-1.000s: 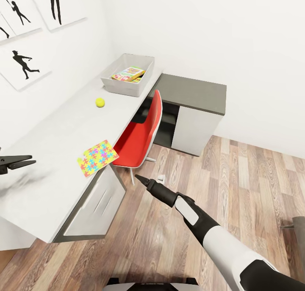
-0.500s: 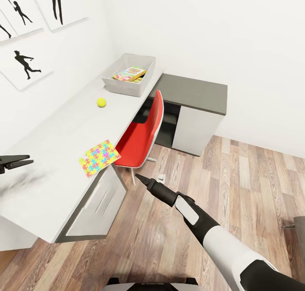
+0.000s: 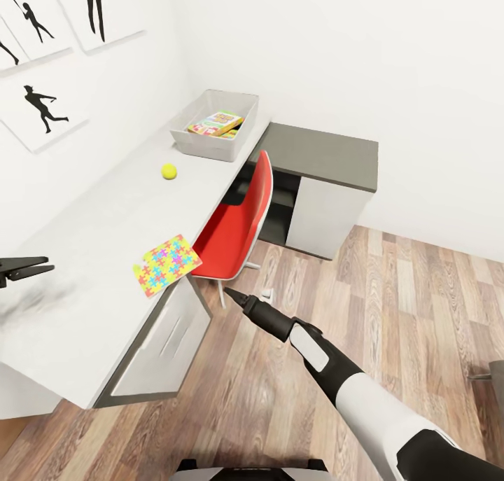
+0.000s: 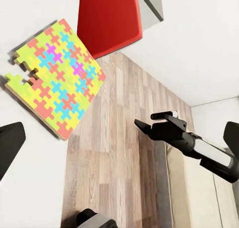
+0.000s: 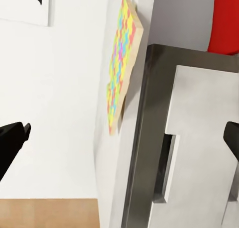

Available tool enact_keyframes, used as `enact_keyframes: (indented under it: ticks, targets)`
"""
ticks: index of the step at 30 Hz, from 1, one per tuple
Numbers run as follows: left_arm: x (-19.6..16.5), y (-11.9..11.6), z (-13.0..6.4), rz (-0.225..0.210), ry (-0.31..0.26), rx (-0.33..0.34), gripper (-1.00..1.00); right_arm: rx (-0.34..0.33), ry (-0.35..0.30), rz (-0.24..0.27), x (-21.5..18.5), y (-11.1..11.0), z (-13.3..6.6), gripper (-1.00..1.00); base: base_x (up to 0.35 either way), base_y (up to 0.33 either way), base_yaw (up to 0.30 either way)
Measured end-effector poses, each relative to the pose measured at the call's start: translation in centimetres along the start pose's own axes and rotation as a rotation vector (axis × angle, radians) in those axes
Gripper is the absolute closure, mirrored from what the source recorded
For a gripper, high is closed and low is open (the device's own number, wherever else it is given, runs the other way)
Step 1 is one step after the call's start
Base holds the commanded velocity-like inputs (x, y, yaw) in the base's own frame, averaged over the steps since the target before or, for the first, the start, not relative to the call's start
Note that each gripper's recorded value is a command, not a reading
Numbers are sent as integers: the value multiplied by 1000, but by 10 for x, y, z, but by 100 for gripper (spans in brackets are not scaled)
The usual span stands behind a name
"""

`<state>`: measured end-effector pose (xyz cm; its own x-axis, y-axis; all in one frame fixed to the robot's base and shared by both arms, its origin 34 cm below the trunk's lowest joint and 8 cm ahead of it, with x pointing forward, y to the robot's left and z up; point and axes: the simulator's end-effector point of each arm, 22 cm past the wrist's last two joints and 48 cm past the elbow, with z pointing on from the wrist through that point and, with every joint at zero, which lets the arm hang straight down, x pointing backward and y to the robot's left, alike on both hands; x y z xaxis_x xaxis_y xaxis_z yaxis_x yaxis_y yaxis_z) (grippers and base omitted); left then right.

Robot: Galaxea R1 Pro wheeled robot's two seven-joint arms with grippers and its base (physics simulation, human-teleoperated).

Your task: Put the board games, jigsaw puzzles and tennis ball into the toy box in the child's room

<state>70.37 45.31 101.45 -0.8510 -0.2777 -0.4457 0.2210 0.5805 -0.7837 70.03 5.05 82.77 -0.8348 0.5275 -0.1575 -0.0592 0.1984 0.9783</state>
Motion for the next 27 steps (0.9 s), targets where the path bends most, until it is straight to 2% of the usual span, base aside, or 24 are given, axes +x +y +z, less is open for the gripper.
enact_keyframes:
  ticks: [27]
  targets:
    - [-3,2,-8,3,0,-18,-100,15,1,3,2,-2,2,-100,32,35,0]
